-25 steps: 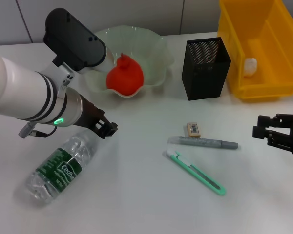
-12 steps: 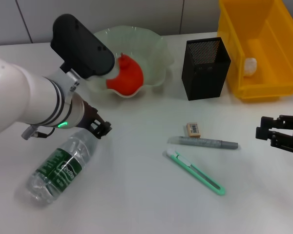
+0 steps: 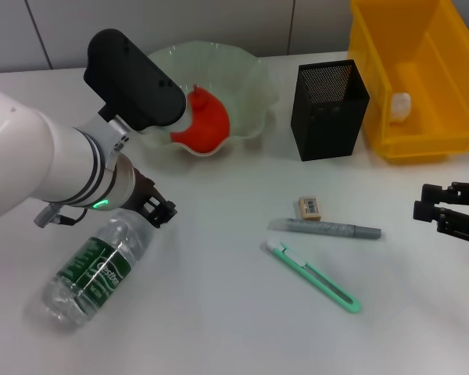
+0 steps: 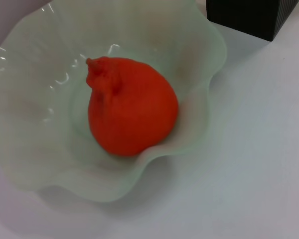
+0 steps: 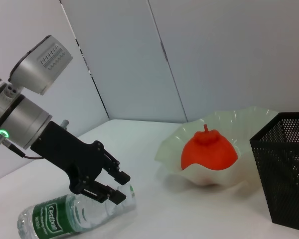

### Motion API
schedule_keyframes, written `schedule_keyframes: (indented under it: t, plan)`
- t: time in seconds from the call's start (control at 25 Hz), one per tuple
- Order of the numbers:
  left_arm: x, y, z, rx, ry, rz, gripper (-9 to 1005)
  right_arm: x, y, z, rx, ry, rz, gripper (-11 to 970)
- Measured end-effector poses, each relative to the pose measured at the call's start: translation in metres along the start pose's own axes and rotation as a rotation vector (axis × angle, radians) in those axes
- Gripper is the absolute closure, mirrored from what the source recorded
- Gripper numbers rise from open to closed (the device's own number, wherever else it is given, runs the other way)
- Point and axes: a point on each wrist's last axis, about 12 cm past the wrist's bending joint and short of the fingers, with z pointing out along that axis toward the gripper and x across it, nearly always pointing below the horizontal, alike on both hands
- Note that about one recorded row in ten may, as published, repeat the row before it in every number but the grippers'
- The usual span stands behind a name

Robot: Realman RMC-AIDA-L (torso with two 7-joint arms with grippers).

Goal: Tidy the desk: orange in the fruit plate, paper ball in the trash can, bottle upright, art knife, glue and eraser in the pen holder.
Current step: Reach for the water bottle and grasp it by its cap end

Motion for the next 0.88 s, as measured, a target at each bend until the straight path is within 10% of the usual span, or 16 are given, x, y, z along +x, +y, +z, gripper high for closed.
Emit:
schedule_keyframes:
  t: [0.88]
  plan:
    - [0.008,-0.003,0.013,0.01,0.042,0.009,559,0.005,0.002,-0.009,0.014,-0.018,0.006,639]
